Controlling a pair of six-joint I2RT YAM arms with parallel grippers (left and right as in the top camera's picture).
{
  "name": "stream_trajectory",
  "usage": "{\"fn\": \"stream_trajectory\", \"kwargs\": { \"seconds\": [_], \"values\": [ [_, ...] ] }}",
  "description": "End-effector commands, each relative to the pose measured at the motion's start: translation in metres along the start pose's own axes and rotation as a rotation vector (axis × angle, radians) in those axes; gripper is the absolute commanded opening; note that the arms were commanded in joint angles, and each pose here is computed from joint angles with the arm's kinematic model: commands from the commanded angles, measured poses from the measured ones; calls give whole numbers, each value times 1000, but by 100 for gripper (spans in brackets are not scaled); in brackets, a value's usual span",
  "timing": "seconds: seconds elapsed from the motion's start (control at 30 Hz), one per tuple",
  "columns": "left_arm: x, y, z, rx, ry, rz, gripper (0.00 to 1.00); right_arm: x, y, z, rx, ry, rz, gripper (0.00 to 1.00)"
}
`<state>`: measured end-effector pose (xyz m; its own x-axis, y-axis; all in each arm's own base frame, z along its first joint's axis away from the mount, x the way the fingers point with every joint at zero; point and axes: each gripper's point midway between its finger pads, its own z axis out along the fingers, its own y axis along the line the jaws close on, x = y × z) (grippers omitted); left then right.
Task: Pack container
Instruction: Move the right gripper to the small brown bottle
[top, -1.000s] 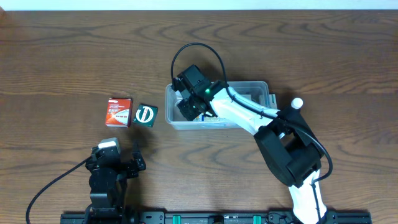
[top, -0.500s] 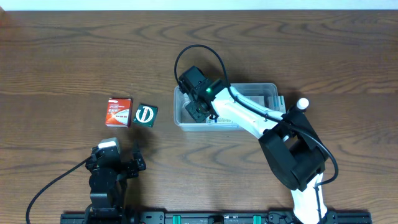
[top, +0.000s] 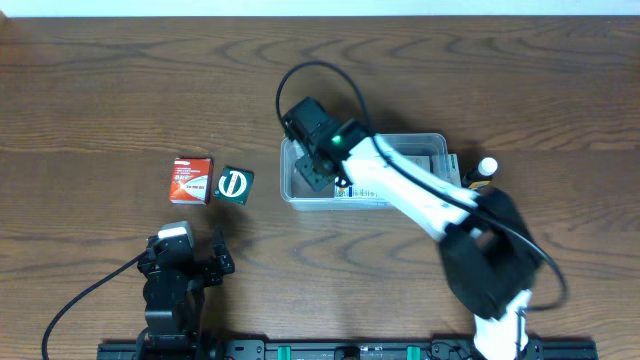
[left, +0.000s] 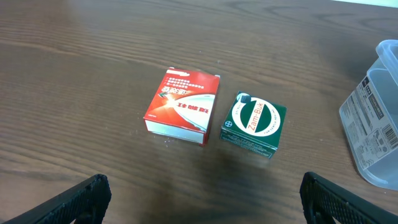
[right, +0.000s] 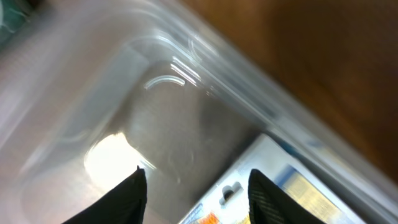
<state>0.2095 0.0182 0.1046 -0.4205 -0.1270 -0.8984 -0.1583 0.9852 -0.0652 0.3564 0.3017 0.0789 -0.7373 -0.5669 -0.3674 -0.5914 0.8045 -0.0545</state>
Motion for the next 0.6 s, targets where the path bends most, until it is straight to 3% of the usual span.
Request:
{"fn": "stream_trajectory", "kwargs": {
  "seconds": [0.0,0.2,0.57],
  "values": [
    [2,1,1,-6,1,7,98,-27,-23,-71,13,-137,126,53],
    [2,1,1,-6,1,7,98,12,-102,-106,88,-55,398,63],
    [2,1,1,-6,1,8,98,104,-209,-123,101,152,767,60]
  ]
}}
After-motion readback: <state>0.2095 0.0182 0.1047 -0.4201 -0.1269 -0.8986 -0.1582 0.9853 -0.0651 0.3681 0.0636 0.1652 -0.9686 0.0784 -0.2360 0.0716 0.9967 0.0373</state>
